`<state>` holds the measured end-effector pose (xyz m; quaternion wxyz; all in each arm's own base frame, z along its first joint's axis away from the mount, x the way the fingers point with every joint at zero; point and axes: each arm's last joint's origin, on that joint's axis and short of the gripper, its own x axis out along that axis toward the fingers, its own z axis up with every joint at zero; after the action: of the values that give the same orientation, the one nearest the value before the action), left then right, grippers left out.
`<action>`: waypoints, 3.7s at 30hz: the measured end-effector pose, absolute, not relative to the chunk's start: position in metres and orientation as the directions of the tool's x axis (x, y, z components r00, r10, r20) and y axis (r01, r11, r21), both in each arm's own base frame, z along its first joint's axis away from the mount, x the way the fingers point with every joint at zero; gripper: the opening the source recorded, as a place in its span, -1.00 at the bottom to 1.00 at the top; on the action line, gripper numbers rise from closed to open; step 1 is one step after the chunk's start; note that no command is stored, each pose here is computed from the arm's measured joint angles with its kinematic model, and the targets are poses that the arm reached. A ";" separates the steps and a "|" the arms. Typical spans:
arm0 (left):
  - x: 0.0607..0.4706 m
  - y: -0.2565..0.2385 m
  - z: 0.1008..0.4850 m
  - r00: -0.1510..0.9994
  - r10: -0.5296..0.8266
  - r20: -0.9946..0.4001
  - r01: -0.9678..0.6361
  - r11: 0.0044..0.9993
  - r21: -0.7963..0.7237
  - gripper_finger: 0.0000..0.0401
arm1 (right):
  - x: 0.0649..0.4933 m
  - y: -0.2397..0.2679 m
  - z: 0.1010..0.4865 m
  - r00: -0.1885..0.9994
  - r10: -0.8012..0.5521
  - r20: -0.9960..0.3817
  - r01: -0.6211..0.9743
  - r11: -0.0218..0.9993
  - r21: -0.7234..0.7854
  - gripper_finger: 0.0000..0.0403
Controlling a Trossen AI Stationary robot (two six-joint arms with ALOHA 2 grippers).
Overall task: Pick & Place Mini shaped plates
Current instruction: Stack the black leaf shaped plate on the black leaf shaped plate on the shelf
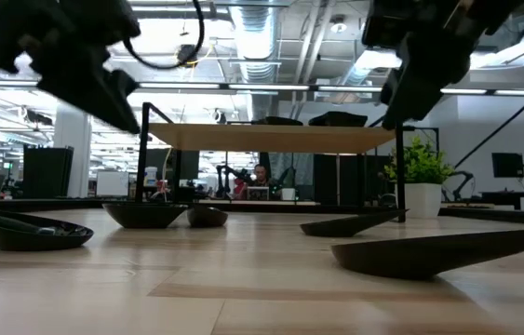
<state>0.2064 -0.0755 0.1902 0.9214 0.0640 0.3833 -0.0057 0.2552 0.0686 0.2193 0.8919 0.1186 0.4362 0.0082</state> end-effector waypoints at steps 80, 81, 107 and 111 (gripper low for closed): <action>0.223 -0.084 0.134 0.524 0.074 -0.848 0.267 0.932 0.246 -0.51 | 0.268 0.081 0.204 0.589 0.234 -0.773 0.034 0.949 0.313 -0.68; 0.223 -0.084 0.134 0.522 0.064 -0.850 0.272 0.932 0.238 -0.54 | 0.268 0.081 0.204 0.589 0.234 -0.774 0.034 0.949 0.313 -0.68; 0.226 -0.090 0.150 0.614 -0.011 -0.789 0.274 0.941 0.200 -0.92 | 0.271 0.082 0.206 0.620 0.244 -0.746 0.041 0.939 0.341 -0.68; 0.222 -0.094 0.161 0.656 -0.033 -0.754 0.277 0.940 0.199 -0.94 | 0.275 0.083 0.211 0.665 0.257 -0.701 0.019 0.933 0.360 -0.68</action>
<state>0.2219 -0.0936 0.1613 0.8975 0.1502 0.4055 -0.0864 0.2752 0.0834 0.2106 0.8963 0.1709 0.4037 0.0663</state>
